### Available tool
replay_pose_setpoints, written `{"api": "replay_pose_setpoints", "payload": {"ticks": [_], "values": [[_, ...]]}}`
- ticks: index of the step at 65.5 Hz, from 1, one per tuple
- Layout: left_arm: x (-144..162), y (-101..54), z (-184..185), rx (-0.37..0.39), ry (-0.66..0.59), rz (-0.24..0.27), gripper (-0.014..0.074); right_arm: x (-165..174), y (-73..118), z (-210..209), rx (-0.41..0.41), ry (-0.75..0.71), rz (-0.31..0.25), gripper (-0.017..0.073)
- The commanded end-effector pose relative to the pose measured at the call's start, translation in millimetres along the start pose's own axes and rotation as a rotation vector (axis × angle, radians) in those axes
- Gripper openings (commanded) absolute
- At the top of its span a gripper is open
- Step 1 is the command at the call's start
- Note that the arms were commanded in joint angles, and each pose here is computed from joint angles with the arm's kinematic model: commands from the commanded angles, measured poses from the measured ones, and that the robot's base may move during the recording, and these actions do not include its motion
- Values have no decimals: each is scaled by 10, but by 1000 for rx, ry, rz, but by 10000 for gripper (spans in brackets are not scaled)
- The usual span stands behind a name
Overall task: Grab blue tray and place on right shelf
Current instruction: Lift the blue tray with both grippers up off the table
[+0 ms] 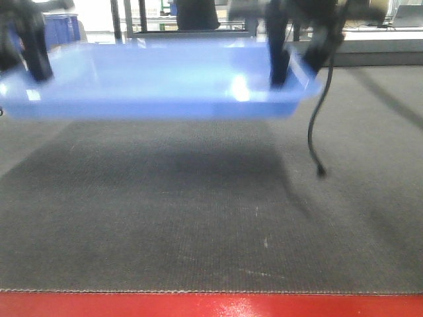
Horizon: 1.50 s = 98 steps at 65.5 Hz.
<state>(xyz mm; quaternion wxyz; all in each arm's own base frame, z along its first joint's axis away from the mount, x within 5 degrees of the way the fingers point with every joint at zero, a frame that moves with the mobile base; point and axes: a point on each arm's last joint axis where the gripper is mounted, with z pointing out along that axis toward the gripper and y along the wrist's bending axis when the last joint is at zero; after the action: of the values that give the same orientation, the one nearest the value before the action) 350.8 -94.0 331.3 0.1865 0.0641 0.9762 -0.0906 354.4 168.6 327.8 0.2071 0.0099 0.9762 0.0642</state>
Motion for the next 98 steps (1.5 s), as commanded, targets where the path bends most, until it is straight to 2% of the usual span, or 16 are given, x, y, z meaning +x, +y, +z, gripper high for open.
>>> {"api": "replay_pose_setpoints", "payload": {"ticks": [1,10,18,24,40,47,52,60,98], "values": [[101,-126,-543,26,-98,40,-38,-10,-63,-669,-21,-172,-70,56],[256,-250,-831,36,-125,71,-38,158,-122,-958,-27,-211,-102,56],[412,-349,-1030,36,-121,78,-38,381,-258,-1157,-36,-229,-101,56],[529,-435,-1117,37,-106,113,-38,570,-370,-1271,-39,-235,-100,56],[782,-703,-1039,32,-47,158,-38,1023,-623,-1365,-29,-214,-102,56],[896,-809,-913,38,9,195,-38,1134,-689,-1431,-35,-228,-100,56],[956,-856,-852,39,37,200,-38,1165,-710,-1486,-43,-245,-98,56],[986,-896,-834,45,45,215,-38,1178,-720,-1519,-49,-257,-97,56],[983,-910,-821,56,49,211,-40,1176,-719,-1519,-50,-259,-97,56]]}}
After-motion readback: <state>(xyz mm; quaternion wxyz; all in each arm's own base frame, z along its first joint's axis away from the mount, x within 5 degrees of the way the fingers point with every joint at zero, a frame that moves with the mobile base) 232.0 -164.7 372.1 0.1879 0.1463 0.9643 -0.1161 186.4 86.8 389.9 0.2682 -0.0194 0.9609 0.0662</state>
